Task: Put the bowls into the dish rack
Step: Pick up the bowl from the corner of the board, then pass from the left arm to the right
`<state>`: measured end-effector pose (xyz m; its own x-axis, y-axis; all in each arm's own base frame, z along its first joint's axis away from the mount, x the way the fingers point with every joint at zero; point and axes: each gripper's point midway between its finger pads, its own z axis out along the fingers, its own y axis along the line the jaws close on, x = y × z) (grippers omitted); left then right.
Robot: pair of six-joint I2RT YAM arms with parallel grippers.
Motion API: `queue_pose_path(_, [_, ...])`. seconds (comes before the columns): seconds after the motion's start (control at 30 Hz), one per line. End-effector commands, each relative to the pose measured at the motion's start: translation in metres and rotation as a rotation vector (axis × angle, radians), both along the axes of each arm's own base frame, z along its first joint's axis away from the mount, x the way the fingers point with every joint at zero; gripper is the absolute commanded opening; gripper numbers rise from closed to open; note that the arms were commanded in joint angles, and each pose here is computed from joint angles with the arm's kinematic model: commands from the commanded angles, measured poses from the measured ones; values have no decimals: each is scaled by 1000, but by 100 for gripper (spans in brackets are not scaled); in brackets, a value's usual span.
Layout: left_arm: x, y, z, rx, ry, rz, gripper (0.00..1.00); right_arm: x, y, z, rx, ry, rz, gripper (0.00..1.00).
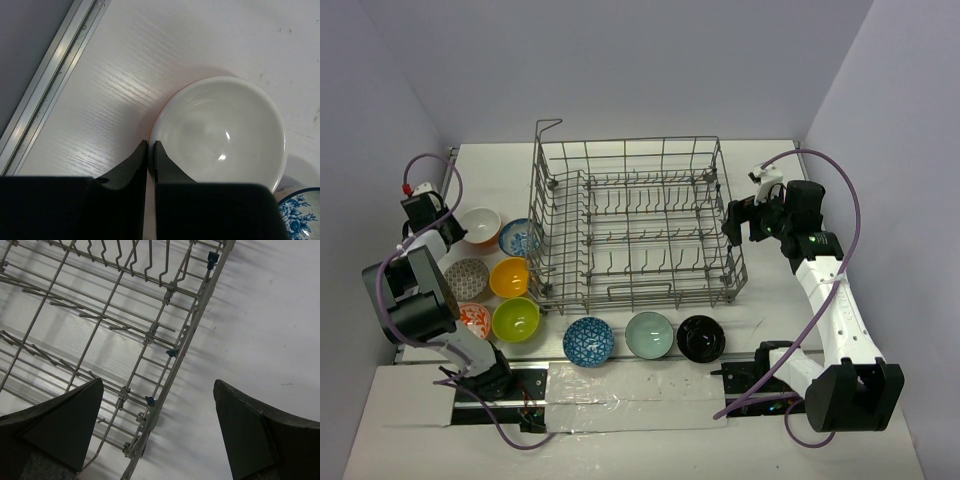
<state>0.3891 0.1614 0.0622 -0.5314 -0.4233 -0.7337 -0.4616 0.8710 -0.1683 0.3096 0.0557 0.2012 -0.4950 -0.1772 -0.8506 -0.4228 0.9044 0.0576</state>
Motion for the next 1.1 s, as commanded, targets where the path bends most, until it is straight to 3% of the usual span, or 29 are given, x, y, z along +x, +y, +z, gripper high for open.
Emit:
queue_pose_path(0.0, [13, 8, 46, 48, -95, 18, 0, 5, 0, 20, -15, -49, 7, 98])
queue_pose_path(0.53, [5, 5, 74, 69, -109, 4, 0, 3, -1, 21, -20, -55, 8, 98])
queue_pose_path(1.07, [-7, 9, 186, 177, -281, 52, 0, -2, 1, 29, -22, -85, 23, 98])
